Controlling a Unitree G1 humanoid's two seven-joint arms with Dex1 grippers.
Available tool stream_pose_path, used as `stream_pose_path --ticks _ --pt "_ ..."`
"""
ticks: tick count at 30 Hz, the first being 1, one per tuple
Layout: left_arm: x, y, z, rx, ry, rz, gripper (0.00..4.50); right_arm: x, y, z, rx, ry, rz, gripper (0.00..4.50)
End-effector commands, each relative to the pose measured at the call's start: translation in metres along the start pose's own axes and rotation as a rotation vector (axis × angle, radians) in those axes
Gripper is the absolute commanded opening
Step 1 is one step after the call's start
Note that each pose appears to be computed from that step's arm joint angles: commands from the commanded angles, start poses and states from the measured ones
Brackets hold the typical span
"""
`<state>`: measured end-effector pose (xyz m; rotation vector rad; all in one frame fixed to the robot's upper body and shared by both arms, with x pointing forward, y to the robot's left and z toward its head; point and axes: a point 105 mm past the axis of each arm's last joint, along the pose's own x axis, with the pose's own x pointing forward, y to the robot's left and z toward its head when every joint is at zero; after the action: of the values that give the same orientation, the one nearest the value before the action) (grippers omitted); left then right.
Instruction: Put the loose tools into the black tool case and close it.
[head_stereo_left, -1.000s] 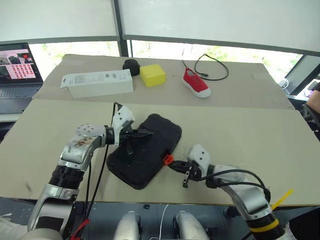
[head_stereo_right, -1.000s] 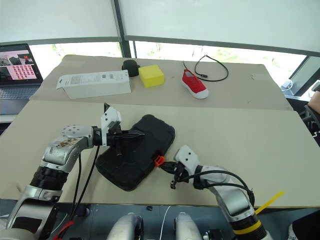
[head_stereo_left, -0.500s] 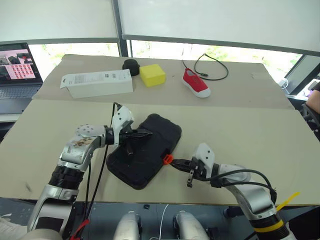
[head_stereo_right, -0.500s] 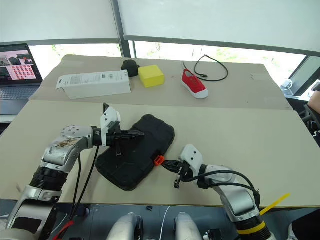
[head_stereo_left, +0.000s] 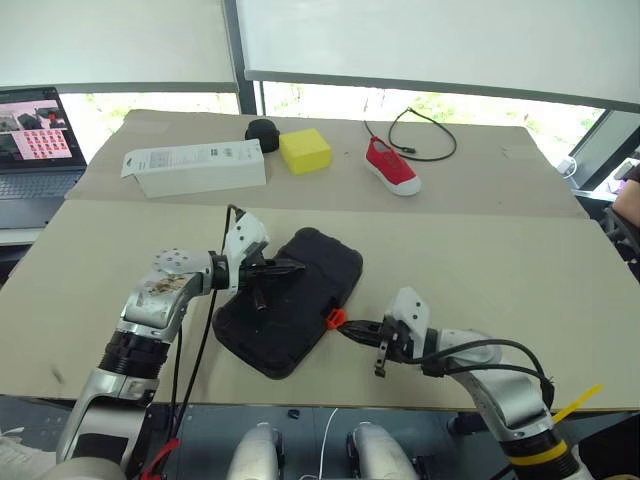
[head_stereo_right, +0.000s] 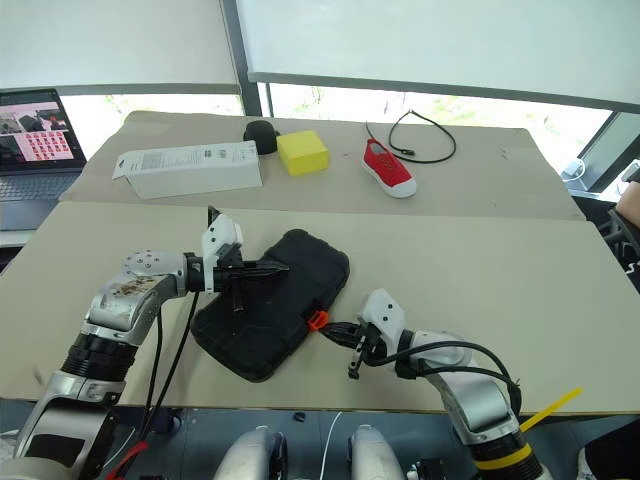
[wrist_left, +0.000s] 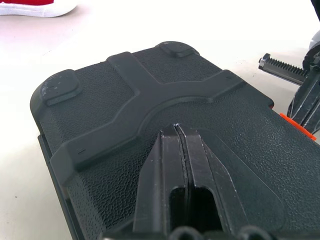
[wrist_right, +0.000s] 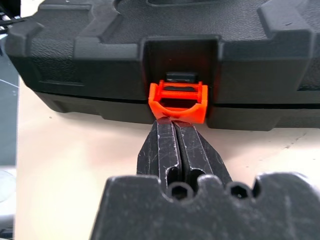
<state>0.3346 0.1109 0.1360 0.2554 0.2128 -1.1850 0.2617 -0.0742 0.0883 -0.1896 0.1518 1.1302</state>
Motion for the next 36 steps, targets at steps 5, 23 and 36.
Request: stream_pose_path --ticks 5,23,36 --pt "0.010 -0.015 -0.034 -0.063 0.110 -0.059 0.03 -0.002 -0.001 0.034 -0.071 -0.118 0.027 0.00" --pt "0.012 -0.018 -0.040 -0.075 0.130 -0.058 0.03 -0.002 -0.006 0.017 -0.035 -0.011 0.026 0.00" --pt "0.011 -0.014 -0.043 -0.086 0.131 -0.047 0.03 0.021 -0.011 0.013 -0.026 -0.008 0.036 0.00"
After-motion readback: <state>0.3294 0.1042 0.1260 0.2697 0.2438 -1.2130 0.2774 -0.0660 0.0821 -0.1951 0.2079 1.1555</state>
